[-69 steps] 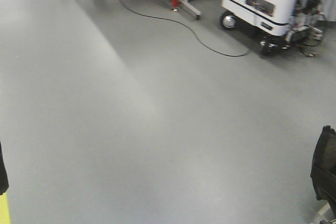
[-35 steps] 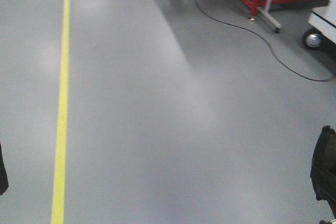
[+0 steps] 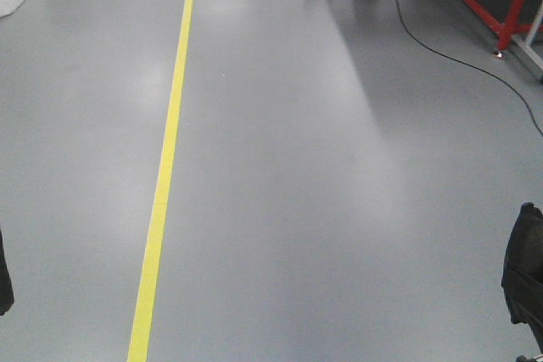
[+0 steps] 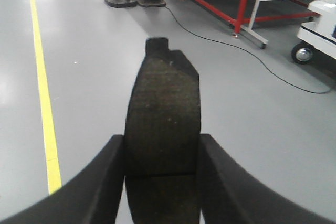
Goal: Move and align brake pads A on conveyor
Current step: 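Drive the base along the yellow floor line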
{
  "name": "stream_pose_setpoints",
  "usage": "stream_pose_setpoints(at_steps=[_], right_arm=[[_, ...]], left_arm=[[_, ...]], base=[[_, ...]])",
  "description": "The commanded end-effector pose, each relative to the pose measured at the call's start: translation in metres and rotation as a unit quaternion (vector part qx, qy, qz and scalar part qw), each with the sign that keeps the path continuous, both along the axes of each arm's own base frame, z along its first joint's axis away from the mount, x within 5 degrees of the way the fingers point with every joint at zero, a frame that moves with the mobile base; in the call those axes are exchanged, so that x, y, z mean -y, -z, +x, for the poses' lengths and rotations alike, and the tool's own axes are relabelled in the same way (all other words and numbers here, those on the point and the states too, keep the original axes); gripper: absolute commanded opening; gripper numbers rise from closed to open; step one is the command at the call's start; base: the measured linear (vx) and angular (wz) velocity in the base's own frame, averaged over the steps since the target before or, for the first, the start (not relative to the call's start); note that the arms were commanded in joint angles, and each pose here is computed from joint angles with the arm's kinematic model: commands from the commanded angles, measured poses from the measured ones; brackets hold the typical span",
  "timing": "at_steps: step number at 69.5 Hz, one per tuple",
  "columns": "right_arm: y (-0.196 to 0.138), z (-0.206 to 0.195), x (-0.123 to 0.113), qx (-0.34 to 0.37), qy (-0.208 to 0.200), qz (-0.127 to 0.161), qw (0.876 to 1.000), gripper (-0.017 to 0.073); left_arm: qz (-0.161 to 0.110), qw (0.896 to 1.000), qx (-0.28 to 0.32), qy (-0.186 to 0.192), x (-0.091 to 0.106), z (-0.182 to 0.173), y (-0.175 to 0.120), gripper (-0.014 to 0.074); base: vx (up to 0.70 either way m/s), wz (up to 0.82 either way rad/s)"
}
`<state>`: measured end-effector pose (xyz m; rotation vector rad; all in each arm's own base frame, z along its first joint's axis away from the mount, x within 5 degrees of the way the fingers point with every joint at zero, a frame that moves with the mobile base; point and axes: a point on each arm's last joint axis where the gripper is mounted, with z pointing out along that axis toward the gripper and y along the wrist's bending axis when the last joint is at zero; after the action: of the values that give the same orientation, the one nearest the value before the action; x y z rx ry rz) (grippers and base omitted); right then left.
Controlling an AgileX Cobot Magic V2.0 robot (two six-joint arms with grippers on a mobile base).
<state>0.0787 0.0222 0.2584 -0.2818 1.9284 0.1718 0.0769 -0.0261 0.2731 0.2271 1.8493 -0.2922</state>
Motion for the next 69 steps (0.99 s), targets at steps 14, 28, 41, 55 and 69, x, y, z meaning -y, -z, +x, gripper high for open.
stream_pose_setpoints(at_steps=[14,28,41,55,69], right_arm=[[-0.0192,0.0031,-0.0004,0.062,0.001,0.013,0.998,-0.0003],[-0.0192,0.0031,-0.0004,0.062,0.001,0.013,0.998,-0.0003],[-0.0192,0.0031,-0.0004,0.062,0.001,0.013,0.998,-0.0003],[-0.0192,0.0031,-0.0004,0.062,0.001,0.013,0.998,-0.0003],[-0.0192,0.0031,-0.0004,0.062,0.001,0.013,0.998,-0.0003]], left_arm=[[-0.021,0.998,0.055,0.011,0.0025,0.0012,-0.0178,0.0073],[-0.021,0.998,0.055,0.011,0.0025,0.0012,-0.0178,0.0073],[-0.021,0.998,0.055,0.011,0.0025,0.0012,-0.0176,0.0073],[-0.021,0.998,0.055,0.011,0.0025,0.0012,-0.0176,0.0073],[-0.020,0.998,0.054,0.011,0.0024,0.0012,-0.0175,0.0073]], base=[[0.32,0.19],[0.40,0.08],[0.48,-0.02],[0.50,-0.05],[0.49,-0.04]])
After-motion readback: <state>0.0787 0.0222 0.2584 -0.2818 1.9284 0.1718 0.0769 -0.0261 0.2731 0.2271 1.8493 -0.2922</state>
